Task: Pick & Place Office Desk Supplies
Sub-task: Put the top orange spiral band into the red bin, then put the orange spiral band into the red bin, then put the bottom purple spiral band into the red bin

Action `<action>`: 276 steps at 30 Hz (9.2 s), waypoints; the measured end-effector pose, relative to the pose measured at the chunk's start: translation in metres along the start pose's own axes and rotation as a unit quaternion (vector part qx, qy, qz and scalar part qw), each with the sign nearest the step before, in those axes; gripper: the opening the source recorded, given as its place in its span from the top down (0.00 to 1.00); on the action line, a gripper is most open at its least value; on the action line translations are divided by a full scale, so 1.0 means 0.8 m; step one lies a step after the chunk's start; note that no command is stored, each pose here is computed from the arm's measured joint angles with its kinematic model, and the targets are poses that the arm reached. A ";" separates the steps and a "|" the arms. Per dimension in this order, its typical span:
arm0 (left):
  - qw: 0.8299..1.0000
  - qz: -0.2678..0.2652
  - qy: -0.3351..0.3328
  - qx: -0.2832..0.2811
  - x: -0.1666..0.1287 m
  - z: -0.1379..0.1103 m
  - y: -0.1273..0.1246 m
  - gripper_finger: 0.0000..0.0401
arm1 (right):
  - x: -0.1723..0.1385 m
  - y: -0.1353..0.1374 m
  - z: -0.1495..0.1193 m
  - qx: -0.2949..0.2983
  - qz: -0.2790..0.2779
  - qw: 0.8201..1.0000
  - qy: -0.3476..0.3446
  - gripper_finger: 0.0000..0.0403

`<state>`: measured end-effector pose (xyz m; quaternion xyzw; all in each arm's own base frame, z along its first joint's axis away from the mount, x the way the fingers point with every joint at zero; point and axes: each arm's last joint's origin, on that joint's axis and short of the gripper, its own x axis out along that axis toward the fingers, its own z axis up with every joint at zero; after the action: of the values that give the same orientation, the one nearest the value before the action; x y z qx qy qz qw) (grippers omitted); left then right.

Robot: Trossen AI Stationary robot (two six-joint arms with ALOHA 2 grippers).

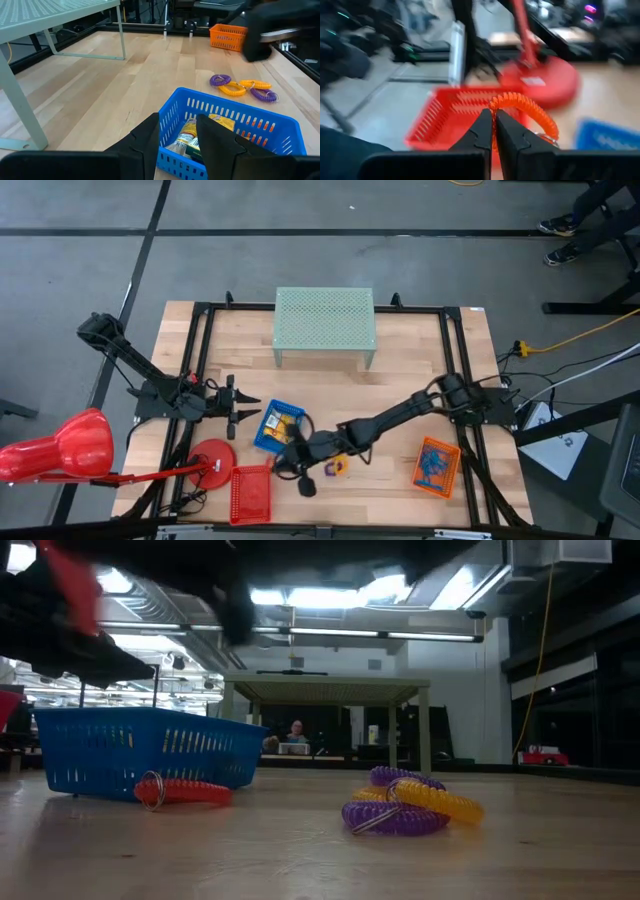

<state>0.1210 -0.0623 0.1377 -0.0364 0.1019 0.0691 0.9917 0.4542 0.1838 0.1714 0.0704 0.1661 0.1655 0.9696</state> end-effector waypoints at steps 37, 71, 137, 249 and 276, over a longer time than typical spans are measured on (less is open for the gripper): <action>1.000 0.004 -0.001 0.006 0.000 0.000 0.000 0.68 | 0.102 -0.005 0.012 0.017 0.101 0.995 -0.002 0.98; 0.999 -0.038 -0.030 -0.007 0.002 0.017 -0.006 0.68 | 0.101 0.011 0.053 -0.032 0.154 0.987 0.020 0.42; 0.860 -0.272 0.396 0.170 0.270 0.064 -0.086 0.75 | -0.261 0.047 0.091 -0.117 0.041 0.982 -0.143 0.41; 0.884 -0.197 0.413 0.095 0.083 0.134 -0.202 0.97 | -0.262 0.048 0.095 -0.121 0.045 0.978 -0.161 0.41; 0.883 -0.151 0.424 0.132 0.091 0.105 -0.215 0.60 | -0.262 0.048 0.095 -0.121 0.045 0.979 -0.160 0.42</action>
<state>0.2327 -0.2155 0.2147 0.0540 0.5144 -0.1172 0.8478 0.2824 0.1412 0.3123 -0.0139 -0.0162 0.2148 0.9764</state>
